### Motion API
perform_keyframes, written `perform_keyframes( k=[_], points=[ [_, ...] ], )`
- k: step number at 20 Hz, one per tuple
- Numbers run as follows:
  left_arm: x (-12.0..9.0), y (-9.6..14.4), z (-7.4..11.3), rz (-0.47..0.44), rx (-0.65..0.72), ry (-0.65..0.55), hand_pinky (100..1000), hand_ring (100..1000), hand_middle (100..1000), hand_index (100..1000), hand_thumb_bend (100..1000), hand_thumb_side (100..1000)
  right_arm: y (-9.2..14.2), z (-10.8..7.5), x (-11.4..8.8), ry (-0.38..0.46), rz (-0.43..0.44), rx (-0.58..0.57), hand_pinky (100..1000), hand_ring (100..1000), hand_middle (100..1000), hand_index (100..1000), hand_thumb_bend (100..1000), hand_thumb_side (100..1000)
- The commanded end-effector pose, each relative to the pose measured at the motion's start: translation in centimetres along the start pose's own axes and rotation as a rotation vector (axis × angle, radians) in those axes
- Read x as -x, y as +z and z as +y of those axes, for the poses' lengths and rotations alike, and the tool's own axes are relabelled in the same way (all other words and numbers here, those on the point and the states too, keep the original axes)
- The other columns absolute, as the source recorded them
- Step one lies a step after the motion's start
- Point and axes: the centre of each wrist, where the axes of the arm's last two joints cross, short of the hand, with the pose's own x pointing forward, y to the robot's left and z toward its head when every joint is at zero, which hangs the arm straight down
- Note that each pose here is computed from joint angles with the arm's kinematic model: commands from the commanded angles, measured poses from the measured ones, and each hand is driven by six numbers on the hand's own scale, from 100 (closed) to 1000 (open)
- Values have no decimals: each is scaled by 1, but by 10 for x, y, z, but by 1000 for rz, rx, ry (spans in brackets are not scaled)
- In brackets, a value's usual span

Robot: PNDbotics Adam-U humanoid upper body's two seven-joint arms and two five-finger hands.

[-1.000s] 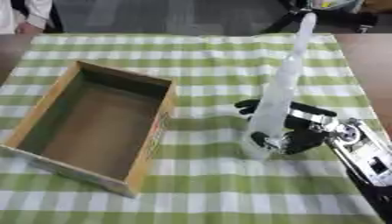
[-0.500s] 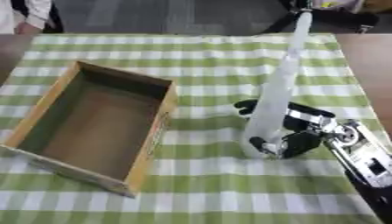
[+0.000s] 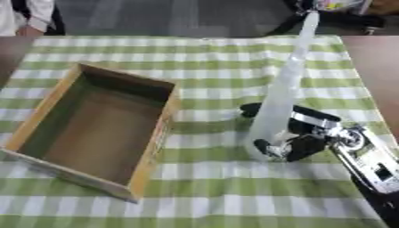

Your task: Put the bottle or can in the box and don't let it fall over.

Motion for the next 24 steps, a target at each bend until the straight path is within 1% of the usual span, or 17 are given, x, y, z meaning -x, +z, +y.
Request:
perform_keyframes(
  k=[1,3,4,5,6,9,10,13,14,17,18,24],
  points=[
    [-5,-2,3,-15,7,-15,1000,787,972,843,100,870,1,-2,2,-7,30,4,929,1000,1000,856,100,263],
    [-5,-2,3,-14,8,-15,1000,787,973,843,100,870,1,-1,2,-22,34,5,928,1000,1000,833,100,255],
    [-5,-2,3,-14,8,-15,1000,787,973,843,100,870,1,-1,2,-29,36,5,926,1000,1000,802,100,242],
    [-5,-2,3,-14,9,-15,1000,787,973,842,100,870,0,-2,1,-36,37,6,926,1000,1000,797,100,241],
    [-5,-2,3,-14,9,-15,1000,787,973,842,100,870,0,-2,1,-42,39,8,925,1000,1000,750,100,227],
    [-4,-2,3,-12,10,-16,1000,787,973,841,100,871,1,-2,0,-51,42,14,926,1000,1000,683,100,219],
    [-4,-2,3,-11,11,-16,1000,787,973,840,100,871,1,-3,0,-51,41,16,926,1000,1000,655,100,218],
    [-4,-2,2,-11,13,-16,1000,787,973,840,100,871,1,-3,-2,-50,34,18,927,1000,1000,615,100,218],
    [-5,-2,2,-11,13,-16,1000,787,974,839,100,871,1,-3,-2,-49,32,17,927,1000,1000,586,100,218],
    [-5,-2,2,-11,15,-16,1000,787,974,840,100,872,1,-3,-4,-51,21,14,928,1000,1000,538,100,217],
    [-4,-2,2,-10,15,-16,1000,787,974,839,101,872,1,-4,-4,-51,18,13,928,1000,1000,500,100,215],
    [-4,-1,2,-10,15,-15,1000,787,974,839,101,871,1,-5,-12,-28,-1,2,924,1000,1000,412,100,200]
  ],
)
